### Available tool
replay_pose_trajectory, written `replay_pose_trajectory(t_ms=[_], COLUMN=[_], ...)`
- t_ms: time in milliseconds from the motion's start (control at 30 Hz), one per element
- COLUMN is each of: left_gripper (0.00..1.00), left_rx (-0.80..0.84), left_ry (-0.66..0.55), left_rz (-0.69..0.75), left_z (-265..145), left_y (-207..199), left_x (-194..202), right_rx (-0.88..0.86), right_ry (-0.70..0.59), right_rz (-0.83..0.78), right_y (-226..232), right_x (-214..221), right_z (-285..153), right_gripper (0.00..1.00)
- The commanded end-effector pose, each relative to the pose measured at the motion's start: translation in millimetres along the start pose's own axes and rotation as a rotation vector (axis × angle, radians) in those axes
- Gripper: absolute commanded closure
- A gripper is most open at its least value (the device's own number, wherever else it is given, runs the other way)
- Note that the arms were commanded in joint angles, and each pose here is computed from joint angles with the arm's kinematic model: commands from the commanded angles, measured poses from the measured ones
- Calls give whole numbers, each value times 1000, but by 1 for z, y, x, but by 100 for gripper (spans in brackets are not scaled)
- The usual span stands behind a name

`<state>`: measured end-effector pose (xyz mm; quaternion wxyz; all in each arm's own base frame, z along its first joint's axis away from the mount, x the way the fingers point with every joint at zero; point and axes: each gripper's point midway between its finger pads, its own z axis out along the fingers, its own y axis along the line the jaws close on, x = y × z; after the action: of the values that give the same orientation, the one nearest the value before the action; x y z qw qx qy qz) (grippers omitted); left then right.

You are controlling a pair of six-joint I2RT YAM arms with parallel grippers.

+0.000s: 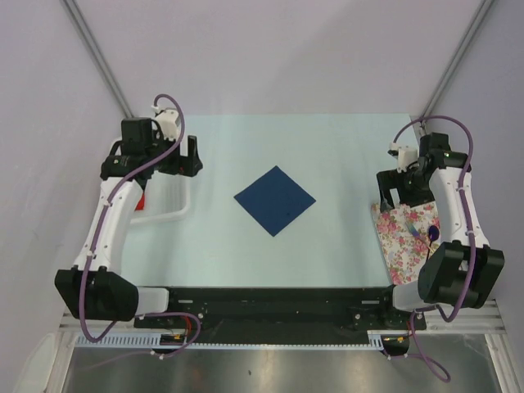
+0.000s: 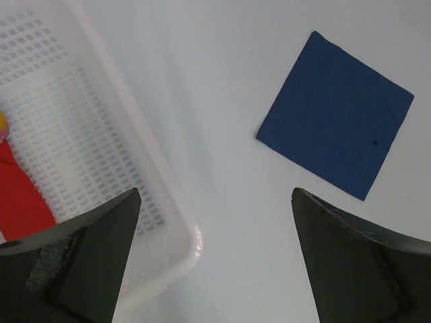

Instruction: Place the utensils on the paper napkin and roll it up

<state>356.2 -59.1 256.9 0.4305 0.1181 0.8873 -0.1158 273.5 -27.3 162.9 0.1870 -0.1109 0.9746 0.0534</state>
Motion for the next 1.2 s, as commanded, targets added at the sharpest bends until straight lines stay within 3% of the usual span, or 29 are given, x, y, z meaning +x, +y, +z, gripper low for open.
replay_pose_trajectory(t_ms=[0, 267, 533, 600, 733, 800, 967, 1167], left_gripper=[0, 0, 0, 0, 1, 0, 0, 0], left_rx=[-4, 68, 133, 177, 244, 282, 335, 323], left_ry=[-96, -247, -270, -268, -275, -283, -298, -298], left_rz=[64, 146, 184, 208, 227, 236, 240, 222], left_z=[-12, -19, -14, -14, -13, -14, -13, -8], left_y=[-8, -23, -38, -45, -56, -62, -71, -71], left_x=[-15, -46, -51, -50, -51, -53, -57, -60], right_rx=[75, 101, 115, 138, 135, 119, 117, 96], right_ry=[25, 136, 268, 307, 320, 326, 325, 332], right_rz=[-123, -288, -317, -350, -366, -364, -362, -346], right_y=[-22, -65, -109, -120, -127, -127, -129, -129], right_x=[7, 46, 84, 93, 103, 105, 109, 113], right_z=[-16, -11, 9, 16, 28, 35, 50, 65], right_gripper=[0, 0, 0, 13, 18, 30, 46, 52])
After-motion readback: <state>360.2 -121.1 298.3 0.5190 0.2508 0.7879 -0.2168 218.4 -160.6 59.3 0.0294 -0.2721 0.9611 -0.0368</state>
